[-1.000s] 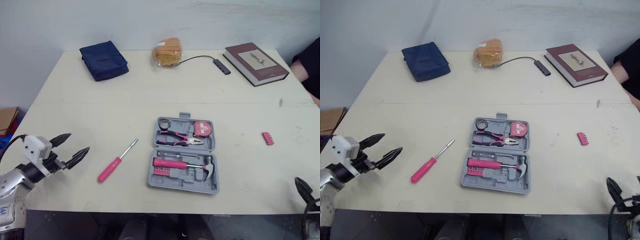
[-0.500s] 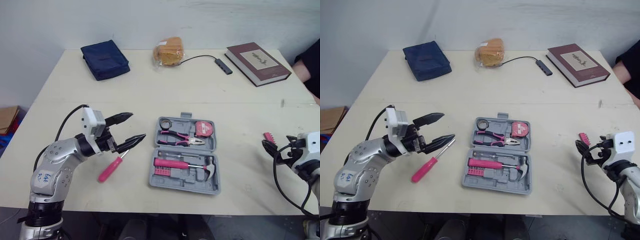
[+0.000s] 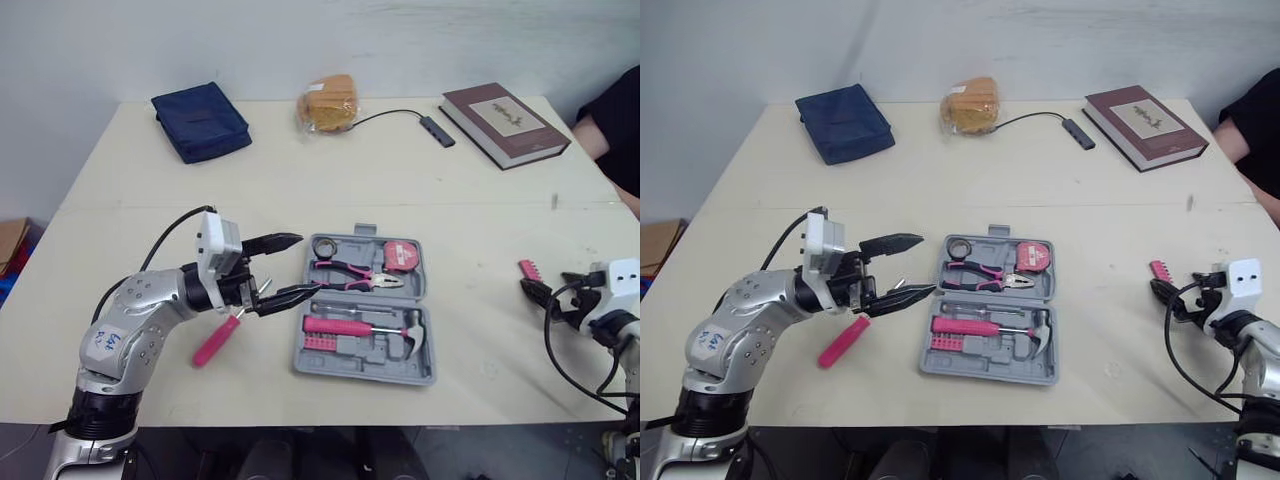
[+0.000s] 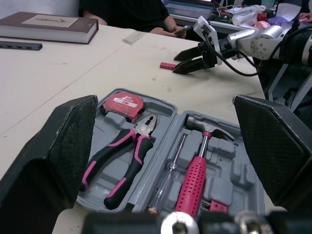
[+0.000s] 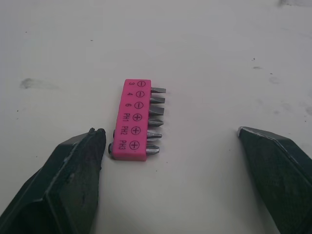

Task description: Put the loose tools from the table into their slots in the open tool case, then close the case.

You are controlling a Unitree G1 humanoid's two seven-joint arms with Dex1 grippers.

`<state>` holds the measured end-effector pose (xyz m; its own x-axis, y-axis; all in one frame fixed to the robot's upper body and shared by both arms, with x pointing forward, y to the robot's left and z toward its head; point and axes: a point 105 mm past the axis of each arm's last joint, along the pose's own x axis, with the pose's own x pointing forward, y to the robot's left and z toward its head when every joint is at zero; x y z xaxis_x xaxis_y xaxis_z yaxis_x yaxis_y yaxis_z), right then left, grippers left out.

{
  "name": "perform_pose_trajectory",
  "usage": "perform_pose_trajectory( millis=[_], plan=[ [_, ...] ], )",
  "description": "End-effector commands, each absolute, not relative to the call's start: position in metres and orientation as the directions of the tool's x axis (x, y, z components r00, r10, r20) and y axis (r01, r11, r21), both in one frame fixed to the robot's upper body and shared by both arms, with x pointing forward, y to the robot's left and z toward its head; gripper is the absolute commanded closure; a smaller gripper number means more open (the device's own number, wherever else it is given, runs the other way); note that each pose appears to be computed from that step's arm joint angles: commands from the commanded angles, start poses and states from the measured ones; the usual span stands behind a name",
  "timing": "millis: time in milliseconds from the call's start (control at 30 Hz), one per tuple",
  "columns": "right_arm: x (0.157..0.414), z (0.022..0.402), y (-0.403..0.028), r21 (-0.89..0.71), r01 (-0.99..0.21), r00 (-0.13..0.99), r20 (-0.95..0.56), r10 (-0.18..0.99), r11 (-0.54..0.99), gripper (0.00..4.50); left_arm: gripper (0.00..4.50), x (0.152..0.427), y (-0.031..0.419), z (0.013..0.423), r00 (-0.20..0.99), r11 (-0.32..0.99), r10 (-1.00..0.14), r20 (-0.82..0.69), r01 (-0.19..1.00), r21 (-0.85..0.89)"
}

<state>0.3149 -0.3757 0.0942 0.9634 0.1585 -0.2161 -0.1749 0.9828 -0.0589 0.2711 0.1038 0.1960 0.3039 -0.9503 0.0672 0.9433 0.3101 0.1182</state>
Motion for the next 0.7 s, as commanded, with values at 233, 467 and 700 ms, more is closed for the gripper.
perform_pose_trajectory(
  millis=[233,467,700],
  plan=[
    [0.320,0.077,-0.358,-0.051,-0.284,0.923,-0.284,0.258,0.958,0.23,0.00,0.261,0.103,0.206,0.271,0.279,-0.960,0.071,0.949,0.149],
    [0.320,0.070,-0.366,-0.037,-0.238,0.927,-0.307,0.215,0.971,3.34,0.00,0.257,0.103,0.201,0.263,0.268,-0.963,0.049,0.954,0.136],
    [0.315,0.083,-0.373,-0.107,-0.210,0.949,-0.260,0.176,0.972,3.71,0.00,0.257,0.100,0.199,0.253,0.258,-0.966,0.052,0.957,0.129]
  ],
)
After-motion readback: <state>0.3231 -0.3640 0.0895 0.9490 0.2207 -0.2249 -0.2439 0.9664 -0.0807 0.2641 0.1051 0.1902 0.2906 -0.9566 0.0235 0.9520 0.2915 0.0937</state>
